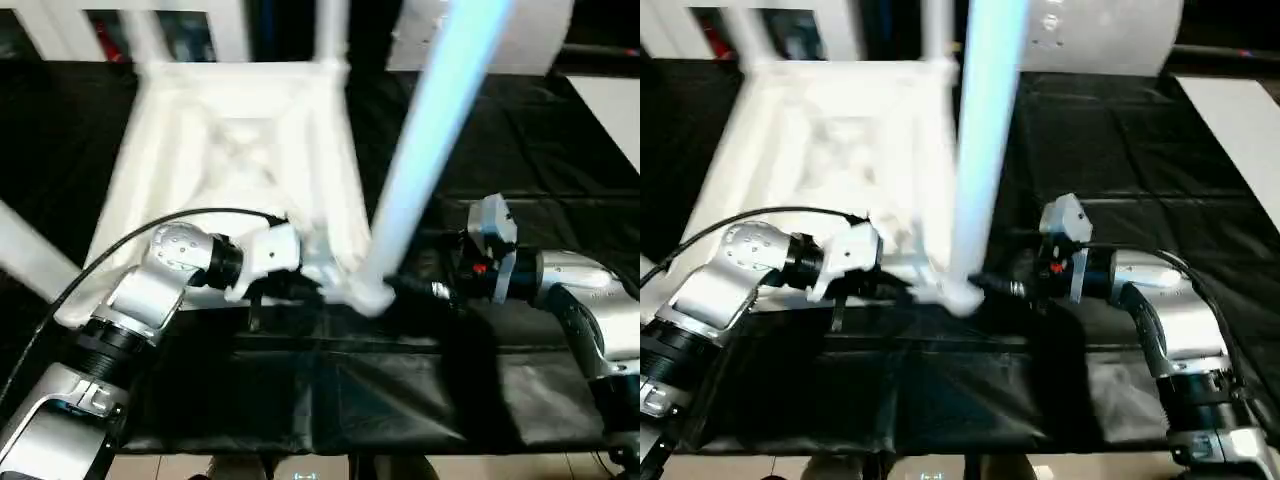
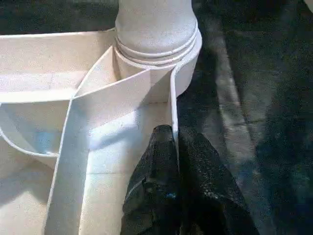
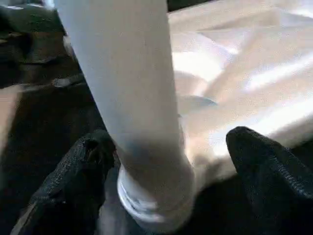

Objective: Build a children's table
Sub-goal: Rotate leg to tighten

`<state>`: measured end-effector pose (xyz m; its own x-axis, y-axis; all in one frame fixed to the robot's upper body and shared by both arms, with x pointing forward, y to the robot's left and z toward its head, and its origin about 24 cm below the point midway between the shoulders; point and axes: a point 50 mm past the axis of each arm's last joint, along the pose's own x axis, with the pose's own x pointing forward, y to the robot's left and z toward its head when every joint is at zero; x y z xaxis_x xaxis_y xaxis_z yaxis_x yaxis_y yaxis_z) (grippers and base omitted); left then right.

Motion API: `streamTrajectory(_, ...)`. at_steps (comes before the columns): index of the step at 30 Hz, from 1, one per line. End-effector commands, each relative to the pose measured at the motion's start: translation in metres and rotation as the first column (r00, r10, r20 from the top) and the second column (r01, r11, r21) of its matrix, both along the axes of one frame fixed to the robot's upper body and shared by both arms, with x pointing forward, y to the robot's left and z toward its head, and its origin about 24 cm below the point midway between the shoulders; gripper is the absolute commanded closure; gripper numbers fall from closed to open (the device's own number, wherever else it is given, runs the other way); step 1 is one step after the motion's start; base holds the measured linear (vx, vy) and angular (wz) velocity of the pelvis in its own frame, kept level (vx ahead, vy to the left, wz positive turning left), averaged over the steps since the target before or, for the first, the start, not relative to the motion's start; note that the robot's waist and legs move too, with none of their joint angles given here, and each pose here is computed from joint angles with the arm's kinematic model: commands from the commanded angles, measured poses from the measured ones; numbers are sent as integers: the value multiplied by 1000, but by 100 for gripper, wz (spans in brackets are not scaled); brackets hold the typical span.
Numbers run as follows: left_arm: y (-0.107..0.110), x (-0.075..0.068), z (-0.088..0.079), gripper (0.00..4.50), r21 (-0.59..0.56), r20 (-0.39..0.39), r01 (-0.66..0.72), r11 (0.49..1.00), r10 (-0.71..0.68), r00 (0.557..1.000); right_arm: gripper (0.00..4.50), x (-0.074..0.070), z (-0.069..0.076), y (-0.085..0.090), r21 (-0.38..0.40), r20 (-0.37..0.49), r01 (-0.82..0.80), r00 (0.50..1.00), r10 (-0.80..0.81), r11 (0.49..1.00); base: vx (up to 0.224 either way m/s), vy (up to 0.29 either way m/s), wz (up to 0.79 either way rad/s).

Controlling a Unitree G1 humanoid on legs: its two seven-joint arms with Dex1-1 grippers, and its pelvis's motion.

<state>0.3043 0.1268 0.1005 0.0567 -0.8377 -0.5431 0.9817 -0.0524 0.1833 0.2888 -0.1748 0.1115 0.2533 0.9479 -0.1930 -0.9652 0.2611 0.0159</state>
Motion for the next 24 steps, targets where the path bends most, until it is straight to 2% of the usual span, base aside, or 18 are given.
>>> streamTrajectory(1, -10, -7, -1, 450, 8, -10, 103, 995, -103, 995, 90, 2, 0, -2, -3, -11, -9, 1000, 9, 1000, 0, 0, 0)
streamTrajectory(6, -7, -5, -1, 450, 13, -9, 96, 995, -96, 995, 142, 1, -4, 0, 5, -57, -67, 996, 67, 998, 0, 0, 0)
streamTrajectory(17, -6, -5, -2, 450, 14, -8, 96, 995, -96, 995, 244, 2, -8, 3, 10, -80, -107, 991, 108, 994, 0, 0, 0)
streamTrajectory(21, -6, -3, -2, 450, 5, -10, 70, 998, -70, 997, 251, -1, -9, 9, 36, -95, -123, 987, 126, 992, 0, 0, 0)
streamTrajectory(24, -7, 1, -2, 450, -17, -18, -22, 1000, 22, 1000, 254, -4, -13, 14, 45, -88, -88, 992, 92, 995, 0, 0, 0)
